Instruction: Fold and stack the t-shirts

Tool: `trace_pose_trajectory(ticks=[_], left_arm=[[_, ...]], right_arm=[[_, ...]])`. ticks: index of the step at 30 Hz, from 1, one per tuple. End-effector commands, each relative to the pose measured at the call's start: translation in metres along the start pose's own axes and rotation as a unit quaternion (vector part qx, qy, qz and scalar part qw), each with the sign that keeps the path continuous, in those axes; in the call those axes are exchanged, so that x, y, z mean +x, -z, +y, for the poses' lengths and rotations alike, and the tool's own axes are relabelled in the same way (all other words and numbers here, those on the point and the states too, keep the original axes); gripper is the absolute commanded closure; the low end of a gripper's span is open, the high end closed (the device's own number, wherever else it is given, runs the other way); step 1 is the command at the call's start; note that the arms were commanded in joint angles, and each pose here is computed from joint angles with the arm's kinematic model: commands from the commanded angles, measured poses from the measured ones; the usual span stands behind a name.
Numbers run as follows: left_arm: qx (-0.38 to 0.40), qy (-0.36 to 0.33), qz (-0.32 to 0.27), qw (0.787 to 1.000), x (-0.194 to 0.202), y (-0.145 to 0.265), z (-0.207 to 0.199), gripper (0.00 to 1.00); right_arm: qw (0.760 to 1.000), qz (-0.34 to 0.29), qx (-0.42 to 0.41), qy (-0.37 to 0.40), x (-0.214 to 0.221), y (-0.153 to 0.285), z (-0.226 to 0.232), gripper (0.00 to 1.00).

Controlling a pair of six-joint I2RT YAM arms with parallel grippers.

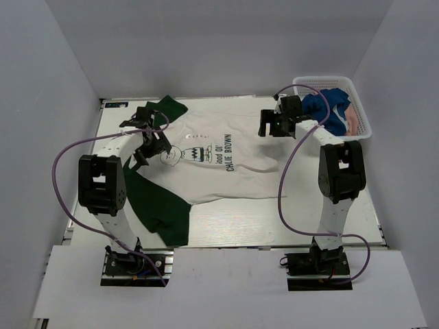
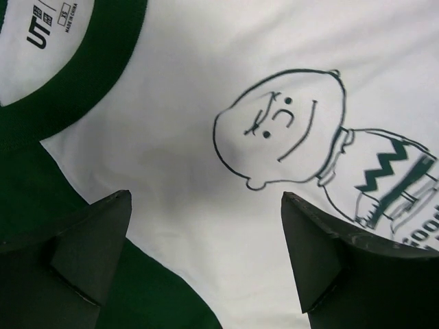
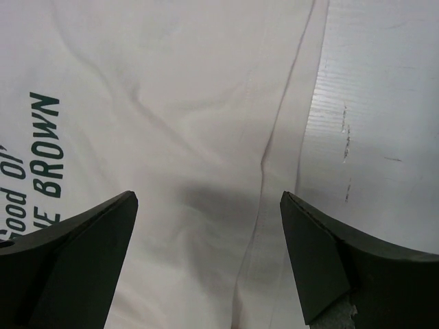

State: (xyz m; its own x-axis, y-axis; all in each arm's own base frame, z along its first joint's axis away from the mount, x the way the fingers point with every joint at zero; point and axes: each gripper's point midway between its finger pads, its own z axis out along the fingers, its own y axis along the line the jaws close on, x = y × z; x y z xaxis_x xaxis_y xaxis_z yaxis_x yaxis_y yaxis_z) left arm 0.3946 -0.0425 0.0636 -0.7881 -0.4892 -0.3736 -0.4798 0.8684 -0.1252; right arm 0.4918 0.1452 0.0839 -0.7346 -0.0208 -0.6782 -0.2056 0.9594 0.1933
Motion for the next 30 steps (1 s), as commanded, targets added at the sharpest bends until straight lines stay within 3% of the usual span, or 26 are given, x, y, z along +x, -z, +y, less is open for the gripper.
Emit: trace_pose_trajectory(ticks=[1,21,26,30], left_arm=[[0.038,-0.004,-0.012,0.999,-0.002,0.020,-0.010,0.00],[0.039,-0.005,-0.005,0.999,0.007,0.019,-0.006,0.00],[0.044,-0.005,-0.002,0.999,0.008,0.016,-0.009,0.00],[0.039,-0.005,-0.006,0.999,0.004,0.015,-0.008,0.00]], right_arm=[[0.999,-0.011,-0.038,0.005,-0.006,0.000,0.017,0.10],[0.999,0.029,-0.028,-0.005,0.014,-0.038,0.004,0.10],[0.998,0.026,-0.054,-0.010,0.013,-0.042,0.012,0.20],[0.999,0.022,-0.048,-0.012,0.012,-0.043,0.010,0.35]])
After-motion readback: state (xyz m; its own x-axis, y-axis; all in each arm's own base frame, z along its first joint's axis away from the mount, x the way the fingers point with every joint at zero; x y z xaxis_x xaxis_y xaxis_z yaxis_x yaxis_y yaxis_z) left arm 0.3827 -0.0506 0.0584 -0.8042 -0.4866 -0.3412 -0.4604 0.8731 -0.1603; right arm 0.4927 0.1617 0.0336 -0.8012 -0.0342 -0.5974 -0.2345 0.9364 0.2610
